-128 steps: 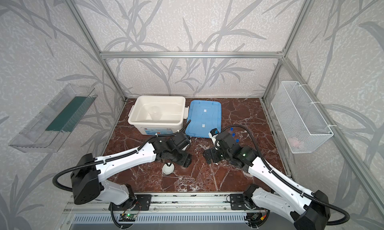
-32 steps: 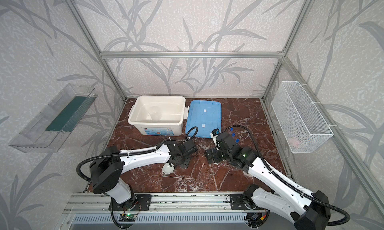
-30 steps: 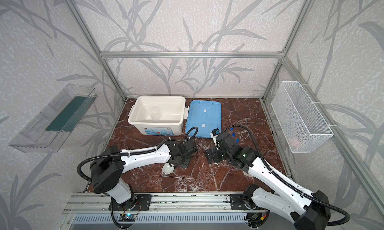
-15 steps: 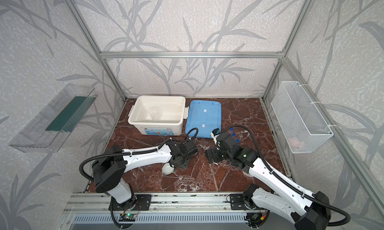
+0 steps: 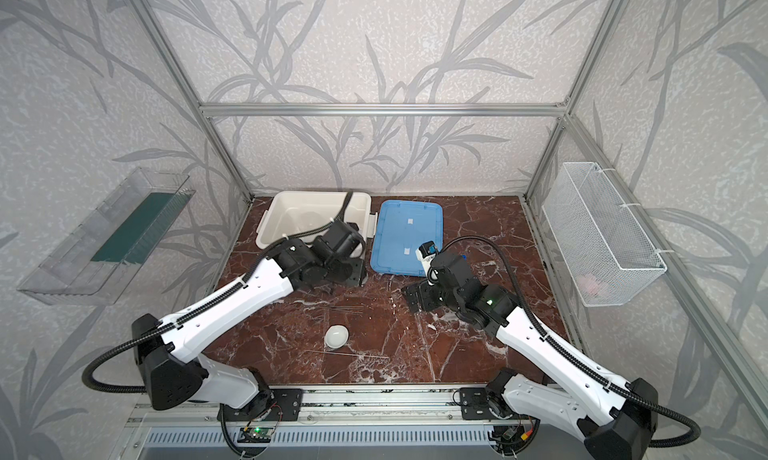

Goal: Organize the chemistry lab equipment
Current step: 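Lift the glass bottle and carry it over the white bin with the left gripper, then lower the bottle into the bin while the right gripper moves toward the bin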

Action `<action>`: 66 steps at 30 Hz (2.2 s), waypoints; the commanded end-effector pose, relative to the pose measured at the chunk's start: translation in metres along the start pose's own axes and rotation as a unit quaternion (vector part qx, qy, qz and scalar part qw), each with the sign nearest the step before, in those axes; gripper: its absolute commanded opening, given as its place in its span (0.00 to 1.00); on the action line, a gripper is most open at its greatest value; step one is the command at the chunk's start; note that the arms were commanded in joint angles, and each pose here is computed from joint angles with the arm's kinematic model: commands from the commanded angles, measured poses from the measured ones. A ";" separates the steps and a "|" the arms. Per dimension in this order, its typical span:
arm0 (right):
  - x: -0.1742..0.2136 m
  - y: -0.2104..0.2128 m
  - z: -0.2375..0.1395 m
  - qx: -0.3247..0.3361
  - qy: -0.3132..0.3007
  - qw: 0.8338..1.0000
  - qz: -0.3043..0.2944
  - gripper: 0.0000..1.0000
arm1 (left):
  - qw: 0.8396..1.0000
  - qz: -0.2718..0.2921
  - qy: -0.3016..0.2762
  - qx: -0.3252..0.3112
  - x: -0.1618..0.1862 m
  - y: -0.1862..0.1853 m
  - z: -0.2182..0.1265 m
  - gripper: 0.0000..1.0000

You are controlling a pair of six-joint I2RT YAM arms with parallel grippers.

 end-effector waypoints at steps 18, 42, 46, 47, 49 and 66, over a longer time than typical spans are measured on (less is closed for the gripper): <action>-0.098 0.070 0.032 -0.117 -0.072 0.990 0.013 1.00 | 0.988 -0.073 0.082 -0.106 -0.077 0.146 0.100 0.18; -0.086 0.075 0.057 -0.122 -0.049 0.991 0.028 1.00 | 0.989 -0.106 0.105 -0.014 -0.030 0.081 0.132 0.18; -0.086 0.073 0.055 -0.117 -0.053 0.991 0.029 1.00 | 0.990 -0.105 0.099 -0.009 -0.036 0.073 0.141 0.18; -0.085 0.072 0.054 -0.116 -0.053 0.991 0.028 1.00 | 0.990 -0.104 0.097 -0.008 -0.037 0.072 0.143 0.18; -0.084 0.071 0.055 -0.112 -0.052 0.992 0.027 1.00 | 0.990 -0.099 0.097 -0.020 -0.040 0.075 0.145 0.18; -0.089 0.112 0.079 -0.148 -0.027 0.988 -0.019 1.00 | 0.968 -0.124 0.133 -0.175 -0.004 0.191 0.138 0.19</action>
Point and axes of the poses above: each gripper's point midway between its finger pads, its own z axis out along the fingers, its own y axis along the line the jaws close on, x = y × z, the point moved 2 cm from there along -z, back along the fingers, and after that the axes turned 5 degrees about z, right-handed, at the moved point
